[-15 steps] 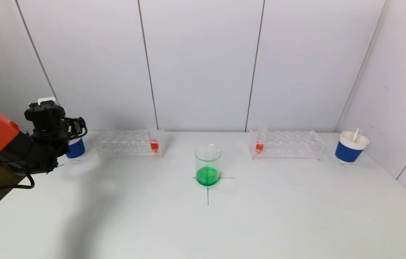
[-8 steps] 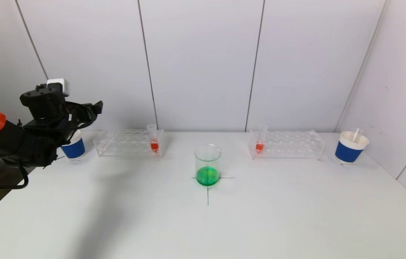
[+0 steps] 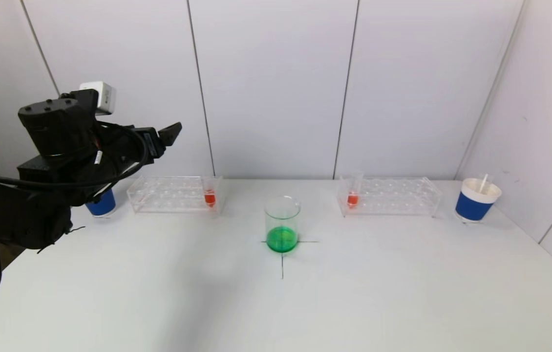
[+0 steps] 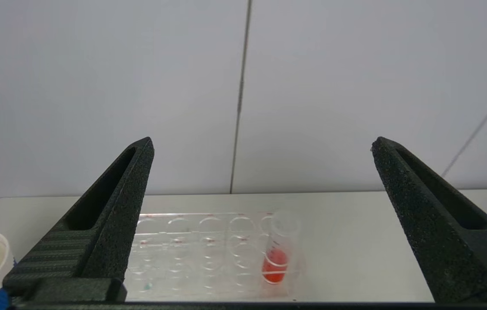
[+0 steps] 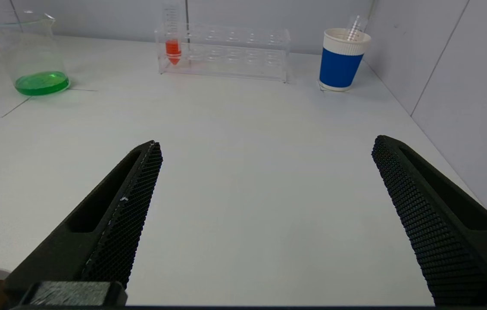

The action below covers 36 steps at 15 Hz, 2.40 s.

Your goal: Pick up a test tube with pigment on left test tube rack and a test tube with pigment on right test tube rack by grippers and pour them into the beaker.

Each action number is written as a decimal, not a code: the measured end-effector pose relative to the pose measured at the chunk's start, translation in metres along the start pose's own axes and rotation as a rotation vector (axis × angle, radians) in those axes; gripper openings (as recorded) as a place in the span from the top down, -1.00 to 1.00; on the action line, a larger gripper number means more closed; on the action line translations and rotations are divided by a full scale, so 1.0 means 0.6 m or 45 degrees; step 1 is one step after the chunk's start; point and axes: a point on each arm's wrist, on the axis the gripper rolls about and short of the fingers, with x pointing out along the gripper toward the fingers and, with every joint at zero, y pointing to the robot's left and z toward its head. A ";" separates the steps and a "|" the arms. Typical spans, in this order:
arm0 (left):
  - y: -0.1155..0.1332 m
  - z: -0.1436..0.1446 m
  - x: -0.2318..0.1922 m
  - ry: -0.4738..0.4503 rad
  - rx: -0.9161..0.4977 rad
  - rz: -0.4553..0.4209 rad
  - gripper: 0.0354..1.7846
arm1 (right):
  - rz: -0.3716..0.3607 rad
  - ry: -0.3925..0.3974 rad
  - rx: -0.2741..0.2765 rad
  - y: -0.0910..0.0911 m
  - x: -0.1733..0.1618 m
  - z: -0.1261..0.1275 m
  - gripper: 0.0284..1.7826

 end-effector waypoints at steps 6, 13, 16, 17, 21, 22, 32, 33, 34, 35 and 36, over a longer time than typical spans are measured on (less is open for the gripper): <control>-0.022 0.050 -0.133 -0.001 0.002 -0.043 -0.98 | 0.000 0.000 0.000 0.000 0.000 0.000 -0.99; -0.020 0.082 -0.328 -0.043 0.028 -0.035 -0.98 | 0.000 -0.001 0.000 0.000 0.000 0.000 -0.99; -0.015 0.077 -0.414 -0.032 0.044 0.010 -0.98 | 0.000 0.000 0.001 0.000 0.000 0.000 -0.99; -0.013 0.070 -0.441 -0.027 0.061 0.039 -0.98 | 0.000 0.000 0.000 0.000 0.000 0.000 -0.99; -0.001 0.038 -0.523 -0.024 0.151 0.229 -0.98 | 0.000 0.000 0.000 0.000 0.000 0.000 -0.99; 0.002 0.034 -0.535 -0.035 0.168 0.297 -0.98 | 0.000 -0.001 0.001 0.000 0.000 0.000 -0.99; 0.013 -0.039 -0.575 -0.045 0.248 0.373 -0.98 | 0.000 0.000 0.000 0.000 0.000 0.000 -0.99; 0.014 -0.051 -0.573 -0.019 0.238 0.352 -0.98 | 0.000 0.000 0.000 0.000 0.000 0.000 -0.99; 0.014 -0.063 -0.571 0.011 0.232 0.318 -0.98 | 0.000 -0.001 0.000 0.000 0.000 0.000 -0.99; 0.014 -0.075 -0.570 0.041 0.235 0.278 -0.98 | 0.000 -0.001 0.000 0.000 0.000 0.000 -0.99; 0.015 -0.088 -0.568 0.077 0.238 0.234 -0.98 | 0.000 -0.001 0.000 0.000 0.000 0.000 -0.99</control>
